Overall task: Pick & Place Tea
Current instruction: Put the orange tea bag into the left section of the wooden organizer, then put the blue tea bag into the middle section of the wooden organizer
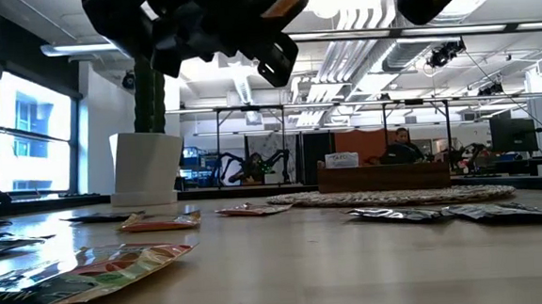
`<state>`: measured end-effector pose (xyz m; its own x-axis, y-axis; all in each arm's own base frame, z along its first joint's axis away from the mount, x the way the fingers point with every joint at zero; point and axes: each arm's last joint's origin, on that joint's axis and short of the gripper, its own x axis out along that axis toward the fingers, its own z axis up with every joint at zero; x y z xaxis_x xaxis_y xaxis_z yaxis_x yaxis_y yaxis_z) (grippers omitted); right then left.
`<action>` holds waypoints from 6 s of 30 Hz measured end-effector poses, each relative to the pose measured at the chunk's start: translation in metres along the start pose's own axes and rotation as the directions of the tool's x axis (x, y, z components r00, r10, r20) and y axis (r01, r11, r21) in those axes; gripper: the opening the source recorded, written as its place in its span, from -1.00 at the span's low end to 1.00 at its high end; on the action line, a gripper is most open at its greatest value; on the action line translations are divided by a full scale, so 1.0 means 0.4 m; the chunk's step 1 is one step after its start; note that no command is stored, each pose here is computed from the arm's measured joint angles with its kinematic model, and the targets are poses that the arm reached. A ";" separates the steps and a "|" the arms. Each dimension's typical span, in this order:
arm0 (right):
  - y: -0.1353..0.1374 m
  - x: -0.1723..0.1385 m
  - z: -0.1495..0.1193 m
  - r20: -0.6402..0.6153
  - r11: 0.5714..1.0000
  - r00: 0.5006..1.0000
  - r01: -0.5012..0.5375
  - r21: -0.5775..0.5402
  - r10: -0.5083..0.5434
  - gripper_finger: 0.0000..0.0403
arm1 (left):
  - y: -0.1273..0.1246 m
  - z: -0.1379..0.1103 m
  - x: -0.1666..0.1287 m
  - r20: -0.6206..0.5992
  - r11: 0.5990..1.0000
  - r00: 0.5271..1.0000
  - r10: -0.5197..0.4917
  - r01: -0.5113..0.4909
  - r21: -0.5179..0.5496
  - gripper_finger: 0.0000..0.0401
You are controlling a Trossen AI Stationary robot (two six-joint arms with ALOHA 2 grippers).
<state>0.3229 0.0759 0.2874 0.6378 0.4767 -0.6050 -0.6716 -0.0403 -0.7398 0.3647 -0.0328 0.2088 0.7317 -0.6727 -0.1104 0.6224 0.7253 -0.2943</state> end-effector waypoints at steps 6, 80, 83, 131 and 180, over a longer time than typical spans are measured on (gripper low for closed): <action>-0.003 0.000 0.001 0.006 0.995 1.000 0.011 0.098 -0.011 -0.97 | 0.000 0.000 0.000 -0.001 1.000 1.000 0.002 -0.002 -0.001 -0.98; 0.246 -0.320 -0.144 -0.463 -0.111 0.722 0.479 0.871 -0.515 -0.51 | 0.026 0.079 -0.059 0.292 0.528 0.513 0.807 -0.849 0.034 -0.98; 0.257 -0.308 -0.152 -0.494 -0.141 0.739 0.488 0.861 -0.457 -0.51 | 0.024 0.085 -0.059 0.314 0.526 0.511 0.800 -0.849 0.040 -0.98; 0.224 -0.438 -0.335 -0.877 -0.249 0.472 0.864 0.438 0.095 -1.00 | 0.055 0.029 -0.076 0.082 0.468 0.473 0.877 -0.881 0.073 -0.16; 0.075 -0.331 -0.343 -0.700 0.041 0.685 0.708 0.705 0.202 -0.47 | -0.011 0.063 -0.140 -0.080 0.454 0.448 0.890 -0.888 0.070 -0.16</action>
<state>0.2701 -0.1091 0.3049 0.5648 -0.2961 -0.7703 0.1582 0.9550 -0.2511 0.3281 0.0055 0.2400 0.8600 0.3324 -0.3872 -0.3482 0.9369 0.0308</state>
